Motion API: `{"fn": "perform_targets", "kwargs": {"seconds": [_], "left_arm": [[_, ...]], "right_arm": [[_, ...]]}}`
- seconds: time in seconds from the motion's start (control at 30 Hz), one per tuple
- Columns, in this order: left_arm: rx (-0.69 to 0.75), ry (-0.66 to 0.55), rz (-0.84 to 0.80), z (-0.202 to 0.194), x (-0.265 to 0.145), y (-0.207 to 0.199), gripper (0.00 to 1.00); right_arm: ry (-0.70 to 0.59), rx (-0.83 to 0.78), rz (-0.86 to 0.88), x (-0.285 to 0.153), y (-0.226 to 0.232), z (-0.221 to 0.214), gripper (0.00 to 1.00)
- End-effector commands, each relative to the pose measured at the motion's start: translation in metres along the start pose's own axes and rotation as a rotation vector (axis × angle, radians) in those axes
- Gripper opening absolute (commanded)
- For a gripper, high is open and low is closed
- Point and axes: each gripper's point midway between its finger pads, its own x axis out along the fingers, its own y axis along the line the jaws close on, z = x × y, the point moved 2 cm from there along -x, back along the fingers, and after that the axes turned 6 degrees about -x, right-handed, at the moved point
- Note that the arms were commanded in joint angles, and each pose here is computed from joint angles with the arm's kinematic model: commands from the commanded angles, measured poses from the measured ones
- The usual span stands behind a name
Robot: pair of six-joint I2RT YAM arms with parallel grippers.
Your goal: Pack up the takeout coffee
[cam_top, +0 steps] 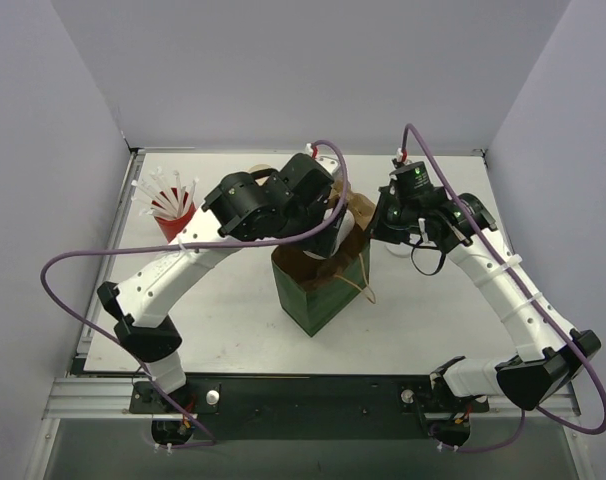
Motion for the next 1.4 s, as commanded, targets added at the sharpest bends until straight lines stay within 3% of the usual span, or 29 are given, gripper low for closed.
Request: {"fn": "perform_targets", "kwargs": {"seconds": [0.0,0.27,0.53,0.77,0.93,1.37], "left_arm": [[-0.024,0.050,0.036,-0.018,-0.049,0.026,0.31],[-0.112,-0.074,-0.064,0.007,-0.088,0.023,0.31],[-0.339,-0.235,-0.051,0.026,-0.131,0.066,0.31],[-0.353,-0.052,0.076,-0.007,-0.092,0.092,0.31],[-0.302,0.167,0.174,-0.050,-0.048,0.111,0.30],[-0.133,0.601,0.129,-0.128,0.006,0.098,0.28]], "right_arm": [[-0.059,-0.001,-0.018,-0.015,-0.004,0.014,0.00],[-0.053,0.027,-0.078,-0.013,-0.024,0.017,0.00],[-0.071,0.109,-0.164,-0.032,-0.070,0.017,0.00],[-0.115,0.177,-0.190,-0.057,-0.094,0.024,0.00],[-0.136,0.214,-0.152,-0.070,-0.096,0.029,0.00],[-0.109,0.218,-0.051,-0.067,-0.079,0.032,0.00]]}}
